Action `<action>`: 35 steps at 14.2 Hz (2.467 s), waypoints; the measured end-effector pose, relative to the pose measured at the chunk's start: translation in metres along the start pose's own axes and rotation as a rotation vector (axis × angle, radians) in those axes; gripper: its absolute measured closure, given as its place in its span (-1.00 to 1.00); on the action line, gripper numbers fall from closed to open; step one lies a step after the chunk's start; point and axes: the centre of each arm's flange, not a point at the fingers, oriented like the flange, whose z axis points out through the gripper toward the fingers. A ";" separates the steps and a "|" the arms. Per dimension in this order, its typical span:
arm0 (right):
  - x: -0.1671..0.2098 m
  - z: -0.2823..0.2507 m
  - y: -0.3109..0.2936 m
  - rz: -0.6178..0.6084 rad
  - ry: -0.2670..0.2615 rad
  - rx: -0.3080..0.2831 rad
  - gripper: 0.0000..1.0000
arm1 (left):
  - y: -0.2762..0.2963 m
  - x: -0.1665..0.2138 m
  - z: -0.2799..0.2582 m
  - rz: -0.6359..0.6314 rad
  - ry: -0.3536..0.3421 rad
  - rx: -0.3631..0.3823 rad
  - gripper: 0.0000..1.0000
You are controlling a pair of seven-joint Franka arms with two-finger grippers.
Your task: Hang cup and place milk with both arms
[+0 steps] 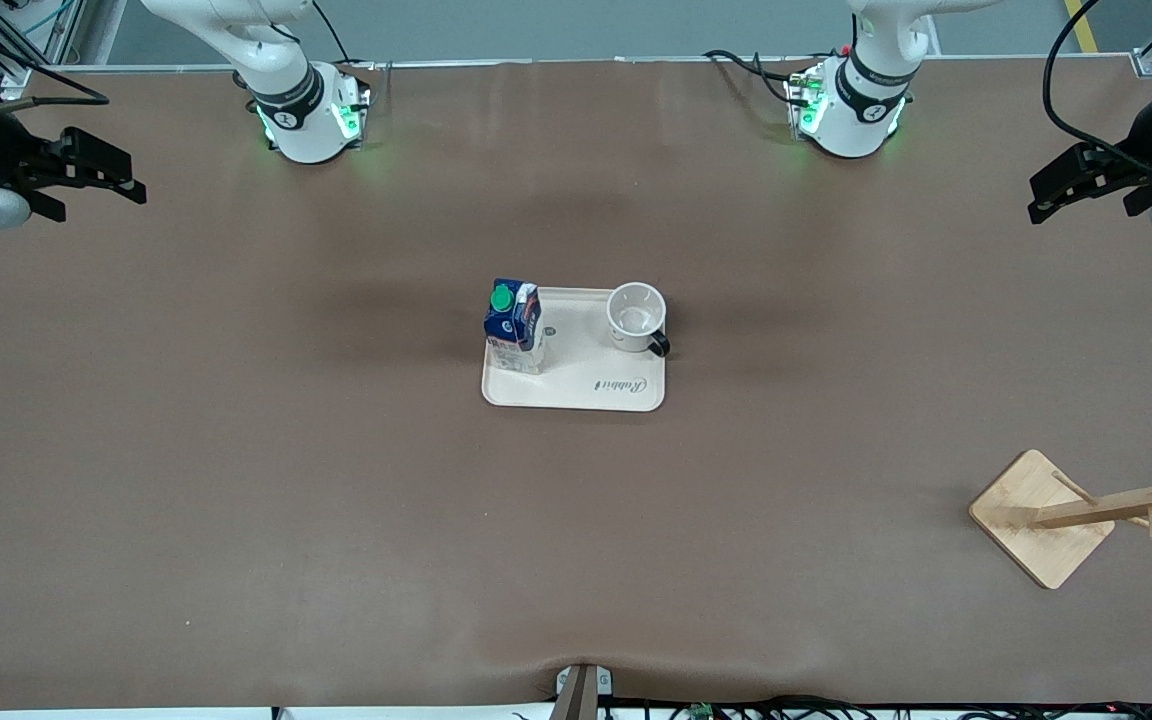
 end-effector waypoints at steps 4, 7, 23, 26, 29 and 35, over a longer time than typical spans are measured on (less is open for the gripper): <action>0.000 0.000 0.000 0.000 0.000 0.000 -1.00 | 0.000 0.000 -0.001 0.000 0.002 0.000 -1.00; 0.000 0.000 0.000 0.000 0.000 0.000 -1.00 | 0.000 0.000 -0.006 0.000 0.011 -0.001 -1.00; 0.000 0.001 0.000 0.000 -0.001 0.001 -1.00 | 0.057 0.003 0.042 -0.128 -0.103 -0.037 -1.00; 0.001 0.001 0.000 0.000 -0.001 0.001 -1.00 | 0.078 0.000 0.051 -0.163 -0.107 -0.029 -1.00; 0.001 0.001 0.000 0.000 -0.002 0.001 -1.00 | 0.110 -0.007 0.062 -0.198 -0.107 -0.016 -1.00; 0.001 0.001 0.000 0.000 -0.002 0.001 -1.00 | 0.160 -0.019 0.085 -0.249 -0.086 -0.005 -1.00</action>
